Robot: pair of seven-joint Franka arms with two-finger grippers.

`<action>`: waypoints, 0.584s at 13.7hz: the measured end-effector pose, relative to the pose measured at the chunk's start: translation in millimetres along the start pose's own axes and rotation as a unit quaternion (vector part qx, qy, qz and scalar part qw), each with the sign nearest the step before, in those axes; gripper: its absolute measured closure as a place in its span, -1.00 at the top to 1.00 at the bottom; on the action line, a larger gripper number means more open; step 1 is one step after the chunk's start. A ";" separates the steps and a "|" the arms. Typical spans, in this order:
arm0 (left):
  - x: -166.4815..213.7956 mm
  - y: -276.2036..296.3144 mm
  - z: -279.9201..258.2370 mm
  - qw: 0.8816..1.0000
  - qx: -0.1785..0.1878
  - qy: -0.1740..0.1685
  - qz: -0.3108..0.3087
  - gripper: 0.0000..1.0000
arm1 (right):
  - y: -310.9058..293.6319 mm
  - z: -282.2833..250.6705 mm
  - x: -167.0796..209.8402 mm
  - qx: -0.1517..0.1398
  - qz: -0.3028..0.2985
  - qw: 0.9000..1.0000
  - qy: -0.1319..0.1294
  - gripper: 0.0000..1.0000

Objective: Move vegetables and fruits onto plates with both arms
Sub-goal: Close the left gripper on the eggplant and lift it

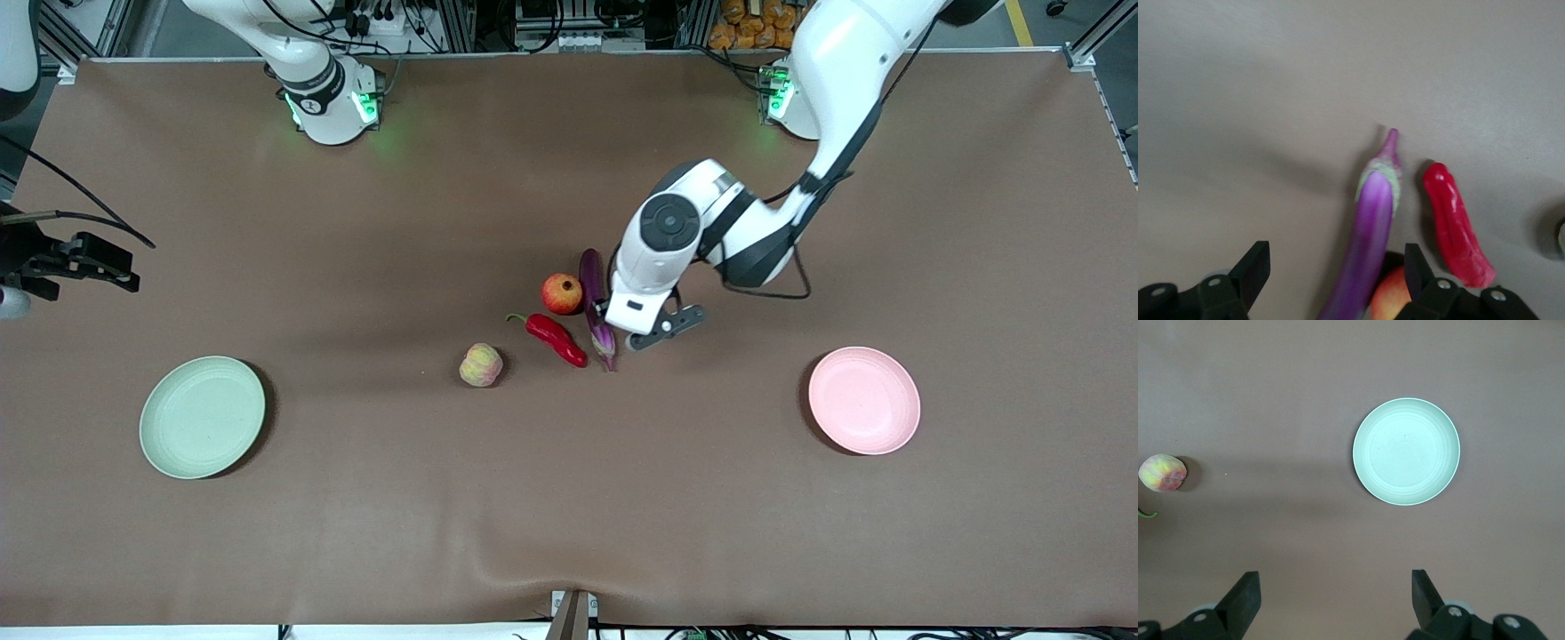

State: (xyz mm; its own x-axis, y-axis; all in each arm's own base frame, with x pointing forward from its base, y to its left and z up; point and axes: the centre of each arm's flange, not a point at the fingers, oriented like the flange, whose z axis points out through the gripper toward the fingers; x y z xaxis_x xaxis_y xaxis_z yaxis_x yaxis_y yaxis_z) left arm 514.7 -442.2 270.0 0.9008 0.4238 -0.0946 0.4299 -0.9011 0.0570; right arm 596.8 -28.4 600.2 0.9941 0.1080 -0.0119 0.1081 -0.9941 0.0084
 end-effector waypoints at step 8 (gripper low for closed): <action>-23.7 12.5 70.8 1.000 0.007 0.004 0.002 0.38 | 0.2 0.1 -0.1 0.000 0.000 1.000 0.000 1.00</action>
State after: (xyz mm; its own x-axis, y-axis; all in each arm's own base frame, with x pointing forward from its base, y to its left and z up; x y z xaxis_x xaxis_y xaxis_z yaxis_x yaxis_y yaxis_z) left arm 494.4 -470.1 202.6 0.9029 0.4212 -0.0865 0.4258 -0.9038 0.0435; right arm 596.8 -28.7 600.2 0.9941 0.1076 -0.0127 0.1077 -0.9941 0.0083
